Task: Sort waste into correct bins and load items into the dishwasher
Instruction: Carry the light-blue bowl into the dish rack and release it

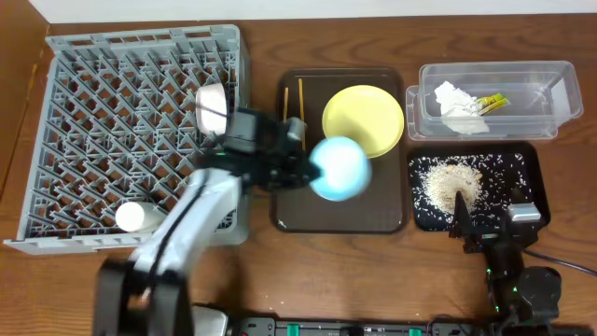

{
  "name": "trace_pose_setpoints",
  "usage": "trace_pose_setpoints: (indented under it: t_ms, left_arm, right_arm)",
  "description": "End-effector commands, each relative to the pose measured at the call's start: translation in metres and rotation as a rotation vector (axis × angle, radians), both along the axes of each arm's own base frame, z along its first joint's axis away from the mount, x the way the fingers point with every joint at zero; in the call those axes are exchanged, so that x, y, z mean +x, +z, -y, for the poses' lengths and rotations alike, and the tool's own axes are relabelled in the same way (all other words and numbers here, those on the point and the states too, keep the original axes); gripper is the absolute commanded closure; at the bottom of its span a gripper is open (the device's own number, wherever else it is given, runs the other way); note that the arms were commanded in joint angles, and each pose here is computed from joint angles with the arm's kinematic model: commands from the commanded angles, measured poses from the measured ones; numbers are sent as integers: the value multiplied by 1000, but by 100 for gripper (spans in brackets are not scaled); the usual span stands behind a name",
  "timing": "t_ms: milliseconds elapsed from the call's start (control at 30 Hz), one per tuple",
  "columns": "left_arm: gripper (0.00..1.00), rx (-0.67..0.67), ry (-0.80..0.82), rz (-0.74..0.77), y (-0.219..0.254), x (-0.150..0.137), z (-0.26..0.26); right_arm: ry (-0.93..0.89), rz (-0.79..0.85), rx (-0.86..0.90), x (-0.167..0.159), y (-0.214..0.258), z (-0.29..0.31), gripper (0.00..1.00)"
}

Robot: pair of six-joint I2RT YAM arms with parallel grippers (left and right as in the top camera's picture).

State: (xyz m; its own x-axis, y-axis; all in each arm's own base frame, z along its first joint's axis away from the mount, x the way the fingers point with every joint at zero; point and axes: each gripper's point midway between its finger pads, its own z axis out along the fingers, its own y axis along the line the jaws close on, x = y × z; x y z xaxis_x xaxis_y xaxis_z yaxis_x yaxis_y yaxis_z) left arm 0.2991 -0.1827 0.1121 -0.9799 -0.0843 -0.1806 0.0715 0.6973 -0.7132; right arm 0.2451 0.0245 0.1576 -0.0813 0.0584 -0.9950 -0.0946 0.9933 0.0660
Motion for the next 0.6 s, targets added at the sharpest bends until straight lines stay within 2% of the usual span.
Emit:
trace_pose_setpoints:
  t_ms: [0, 133, 267, 333, 400, 567]
  left_arm:
    - [92, 354, 345, 190, 48, 25, -104]
    - [93, 640, 740, 281, 96, 3, -212]
    - [93, 897, 1070, 352, 138, -36, -292]
    - [93, 996, 1126, 359, 146, -45, -310]
    - [93, 1091, 1110, 335, 143, -47, -319]
    - [93, 1194, 1007, 227, 113, -35, -323]
  right_arm:
    - [-13, 1, -12, 0, -1, 3, 1]
    - [-13, 1, -12, 0, -1, 3, 1]
    - [-13, 2, -12, 0, -1, 3, 1]
    - [-13, 1, -12, 0, -1, 3, 1]
    - [-13, 1, -12, 0, -1, 3, 1]
    - [-13, 1, -12, 0, -1, 3, 1]
